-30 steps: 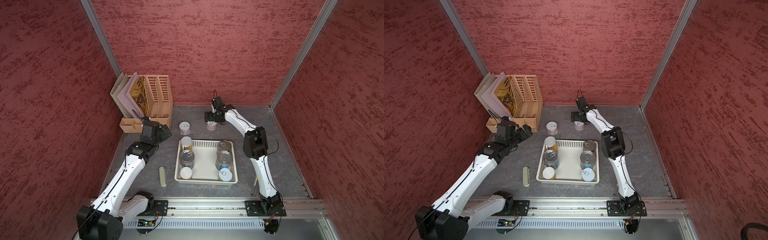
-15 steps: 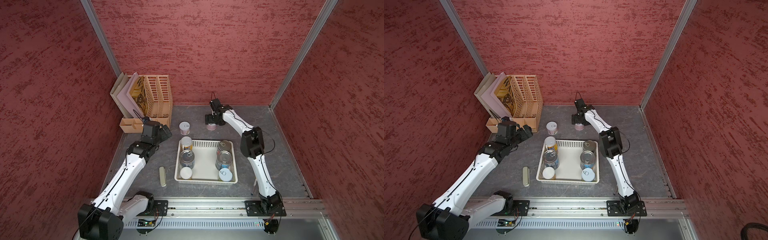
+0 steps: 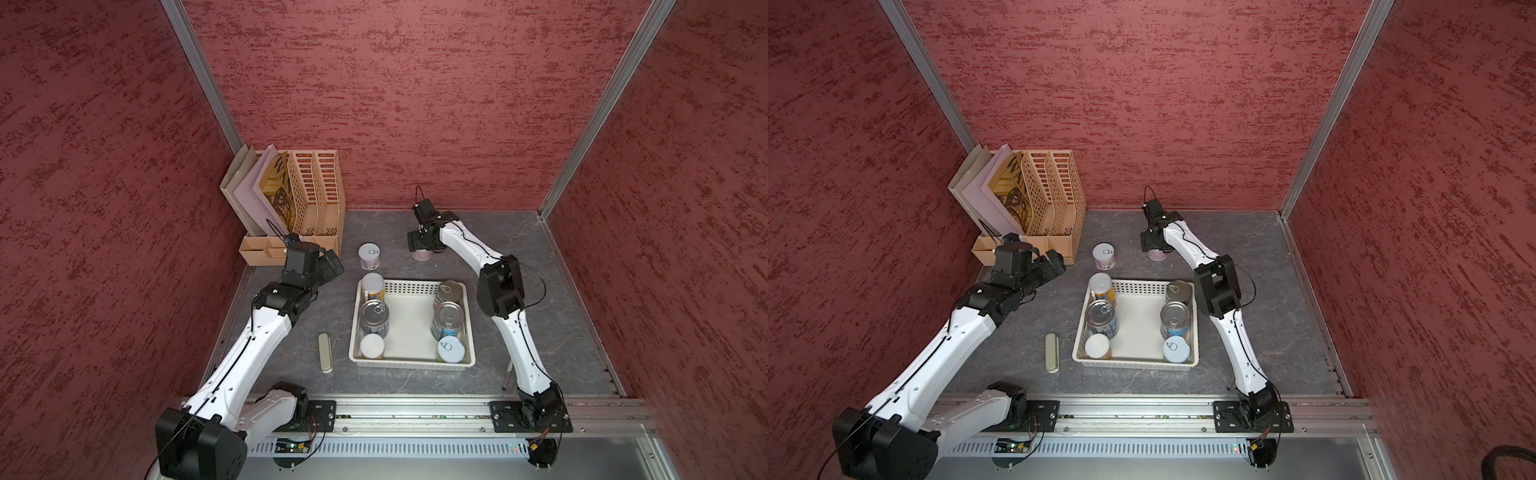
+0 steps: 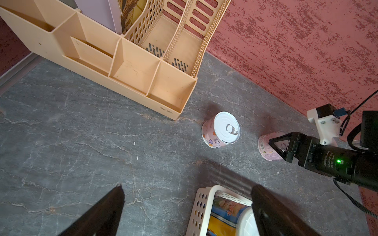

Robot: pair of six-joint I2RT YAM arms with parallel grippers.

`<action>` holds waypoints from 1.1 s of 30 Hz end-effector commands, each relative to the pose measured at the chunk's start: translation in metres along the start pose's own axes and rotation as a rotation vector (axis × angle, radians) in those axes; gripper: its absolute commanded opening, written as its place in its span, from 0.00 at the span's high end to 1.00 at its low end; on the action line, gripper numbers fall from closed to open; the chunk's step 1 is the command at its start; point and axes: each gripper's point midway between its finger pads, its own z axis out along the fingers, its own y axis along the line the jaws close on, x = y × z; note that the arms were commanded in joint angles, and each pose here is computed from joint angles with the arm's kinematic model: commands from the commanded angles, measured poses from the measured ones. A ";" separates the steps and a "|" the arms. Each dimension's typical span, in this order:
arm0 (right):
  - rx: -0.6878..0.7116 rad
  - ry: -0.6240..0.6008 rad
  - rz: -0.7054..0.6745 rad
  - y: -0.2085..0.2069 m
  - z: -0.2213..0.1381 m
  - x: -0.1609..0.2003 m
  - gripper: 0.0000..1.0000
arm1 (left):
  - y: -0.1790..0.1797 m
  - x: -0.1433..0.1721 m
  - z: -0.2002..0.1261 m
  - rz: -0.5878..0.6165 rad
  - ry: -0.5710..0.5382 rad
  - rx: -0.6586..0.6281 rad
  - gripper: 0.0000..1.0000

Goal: Put the canned food in the basket
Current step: Pick up the canned food from the center of the board.

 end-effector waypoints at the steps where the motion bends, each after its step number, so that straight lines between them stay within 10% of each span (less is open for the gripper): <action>1: 0.029 -0.014 -0.004 -0.004 -0.003 -0.005 0.24 | -0.005 -0.009 -0.003 -0.017 -0.015 0.016 0.00; 33: -0.089 -0.304 -0.114 0.086 -0.189 0.000 0.46 | -0.013 -0.009 -0.006 -0.015 0.004 0.067 0.00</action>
